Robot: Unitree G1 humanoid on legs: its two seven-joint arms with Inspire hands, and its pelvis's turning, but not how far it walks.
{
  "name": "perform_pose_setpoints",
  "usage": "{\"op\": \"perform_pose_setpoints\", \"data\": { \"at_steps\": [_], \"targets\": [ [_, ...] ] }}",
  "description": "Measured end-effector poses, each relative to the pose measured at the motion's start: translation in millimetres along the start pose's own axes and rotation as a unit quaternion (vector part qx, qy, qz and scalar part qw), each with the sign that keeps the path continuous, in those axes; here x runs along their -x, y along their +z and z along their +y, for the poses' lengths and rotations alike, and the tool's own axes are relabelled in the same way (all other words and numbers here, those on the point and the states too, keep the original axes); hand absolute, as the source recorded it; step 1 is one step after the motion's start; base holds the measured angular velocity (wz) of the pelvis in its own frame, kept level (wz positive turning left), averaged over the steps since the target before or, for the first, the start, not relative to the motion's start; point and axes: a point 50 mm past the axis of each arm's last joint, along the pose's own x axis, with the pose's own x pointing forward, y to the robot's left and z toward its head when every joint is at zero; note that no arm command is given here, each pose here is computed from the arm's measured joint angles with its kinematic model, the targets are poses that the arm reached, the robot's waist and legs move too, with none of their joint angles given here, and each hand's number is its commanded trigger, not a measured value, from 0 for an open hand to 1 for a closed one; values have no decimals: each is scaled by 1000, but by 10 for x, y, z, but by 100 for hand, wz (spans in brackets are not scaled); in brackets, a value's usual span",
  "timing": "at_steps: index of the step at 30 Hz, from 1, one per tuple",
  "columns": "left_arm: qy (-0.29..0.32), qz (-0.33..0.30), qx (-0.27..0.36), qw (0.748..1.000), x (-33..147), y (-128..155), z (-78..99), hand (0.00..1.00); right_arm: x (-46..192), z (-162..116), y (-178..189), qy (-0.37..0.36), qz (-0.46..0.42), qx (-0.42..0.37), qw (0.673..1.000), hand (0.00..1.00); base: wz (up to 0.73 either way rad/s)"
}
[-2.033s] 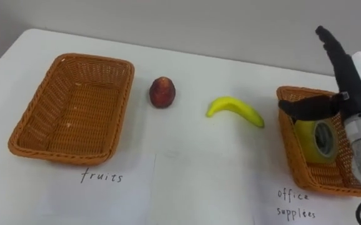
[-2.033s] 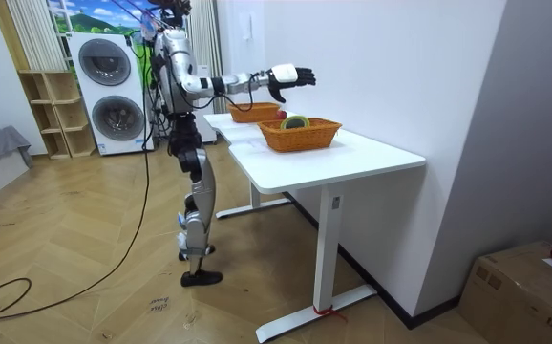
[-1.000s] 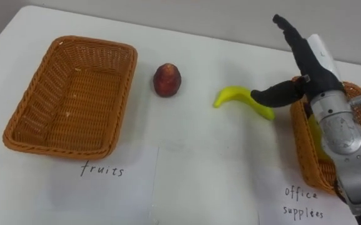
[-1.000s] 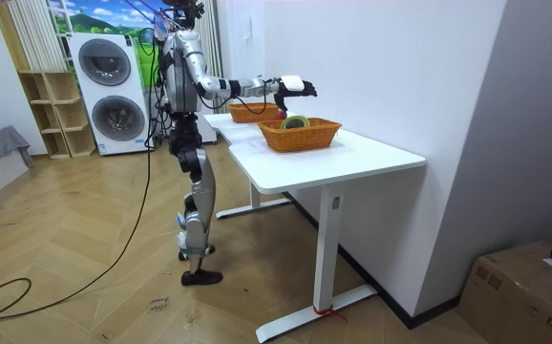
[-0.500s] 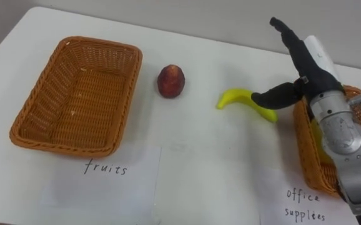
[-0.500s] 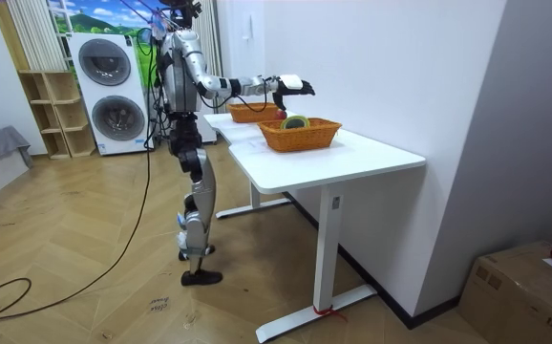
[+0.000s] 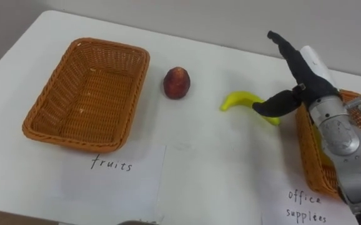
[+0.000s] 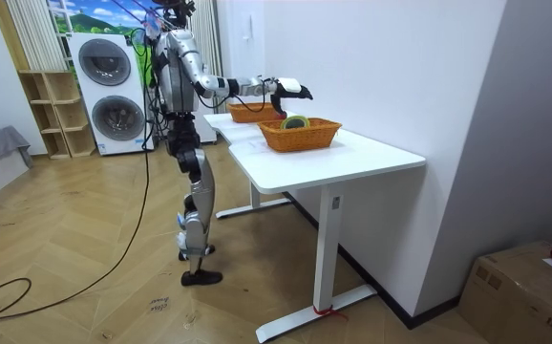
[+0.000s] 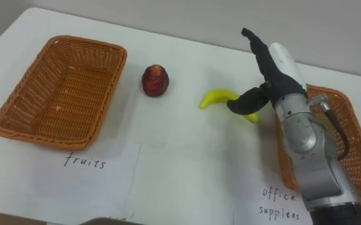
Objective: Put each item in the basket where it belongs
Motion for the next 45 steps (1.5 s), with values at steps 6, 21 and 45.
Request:
{"op": "perform_pose_setpoints", "data": {
  "at_steps": [6,21,45],
  "targets": [
    [0,1,0,1000,1,-8,-1,0,-13,-23,1,-2,0,5,1000,0,0],
    [-2,-11,3,1000,-2,65,14,0,-53,57,-60,17,15,37,999,0,0],
    [6,-36,-1,999,-3,173,54,0,-152,298,-172,94,51,126,986,0,0]
  ]
}}
